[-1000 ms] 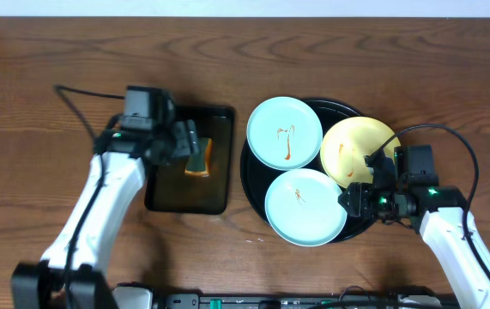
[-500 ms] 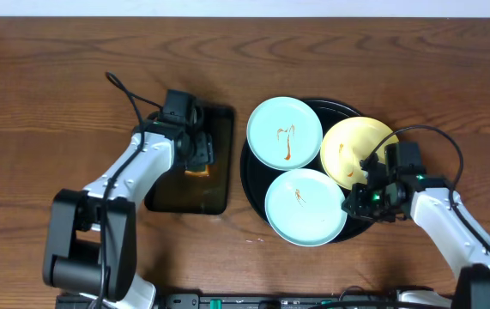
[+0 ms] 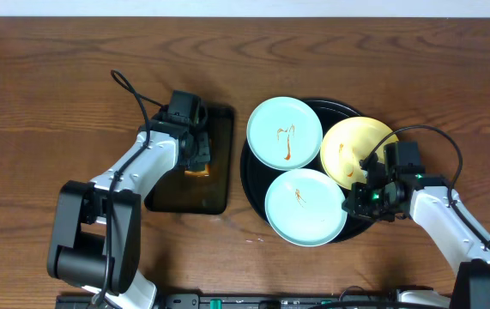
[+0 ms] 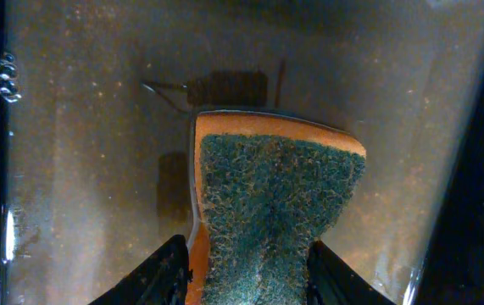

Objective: Clean dirty plates on tray and stack at the side

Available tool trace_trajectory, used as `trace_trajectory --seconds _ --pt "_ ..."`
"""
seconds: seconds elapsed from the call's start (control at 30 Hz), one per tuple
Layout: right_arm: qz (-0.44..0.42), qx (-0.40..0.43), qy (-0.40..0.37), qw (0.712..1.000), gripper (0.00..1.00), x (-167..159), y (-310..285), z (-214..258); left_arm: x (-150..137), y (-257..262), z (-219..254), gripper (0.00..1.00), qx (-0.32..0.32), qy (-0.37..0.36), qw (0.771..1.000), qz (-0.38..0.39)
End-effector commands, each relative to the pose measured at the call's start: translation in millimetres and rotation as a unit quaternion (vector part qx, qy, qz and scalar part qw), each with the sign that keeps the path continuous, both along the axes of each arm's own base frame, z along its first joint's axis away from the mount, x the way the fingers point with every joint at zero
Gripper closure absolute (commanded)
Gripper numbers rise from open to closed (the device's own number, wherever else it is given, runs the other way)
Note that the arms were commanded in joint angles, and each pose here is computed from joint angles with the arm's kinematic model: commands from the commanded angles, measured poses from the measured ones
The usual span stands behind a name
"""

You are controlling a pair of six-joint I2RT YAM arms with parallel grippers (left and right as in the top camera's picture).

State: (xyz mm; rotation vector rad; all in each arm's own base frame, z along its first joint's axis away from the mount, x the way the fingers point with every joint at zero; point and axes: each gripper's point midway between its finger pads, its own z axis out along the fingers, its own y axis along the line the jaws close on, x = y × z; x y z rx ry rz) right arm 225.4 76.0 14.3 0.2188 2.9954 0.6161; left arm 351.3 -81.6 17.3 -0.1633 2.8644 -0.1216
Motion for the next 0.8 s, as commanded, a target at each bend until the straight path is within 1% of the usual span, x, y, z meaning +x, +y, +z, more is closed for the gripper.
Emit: trace_trajectory --seconds 0.0,0.07,0.13,0.17,0.2,0.23,0.27,0.37,0.47,0.6,0.73,0.77 --pt "0.001 0.001 -0.001 1.000 0.85 2.3 2.2 1.7 0.4 3.9 -8.4 0.58 0.014 0.010 1.000 0.004" --pt "0.001 0.001 -0.001 1.000 0.86 2.3 2.3 1.7 -0.9 4.0 -11.5 0.66 0.015 0.014 1.000 0.004" --pt "0.001 0.001 -0.001 1.000 0.89 2.2 2.3 1.7 -0.3 3.9 -11.9 0.76 0.014 0.014 1.000 0.003" --pt "0.001 0.001 -0.001 1.000 0.90 2.2 2.3 1.7 0.2 3.8 -11.8 0.90 0.014 0.013 1.000 0.004" --pt "0.001 0.001 -0.001 1.000 0.91 2.2 2.3 1.7 0.1 3.8 -11.8 0.92 0.014 0.013 1.000 0.004" --pt "0.001 0.001 -0.001 1.000 0.91 2.2 2.3 1.7 -0.2 3.0 -11.7 0.92 0.012 0.014 1.000 0.003" --pt "0.001 0.001 -0.002 1.000 0.91 2.3 2.3 1.7 -3.8 -4.9 -8.8 0.93 -0.011 0.021 1.000 -0.004" --pt "0.001 0.001 -0.002 1.000 0.91 2.3 2.3 1.7 2.6 -13.9 9.8 0.93 -0.037 0.000 0.999 -0.010" --pt "0.001 0.001 -0.001 1.000 0.92 2.1 2.3 1.7 13.8 -16.4 41.8 0.92 -0.047 -0.046 0.998 -0.012" --pt "0.001 0.001 -0.001 1.000 0.92 2.2 2.3 1.7 21.7 -18.2 85.1 0.93 -0.061 -0.110 0.992 -0.014" --pt "0.001 0.006 -0.001 1.000 0.87 2.1 3.7 2.3 20.8 -18.2 120.0 0.92 -0.071 -0.156 0.985 -0.016" --pt "0.002 0.009 -0.001 1.000 0.83 2.0 4.9 2.8 19.8 -19.3 129.6 0.93 -0.077 -0.168 0.983 -0.018"
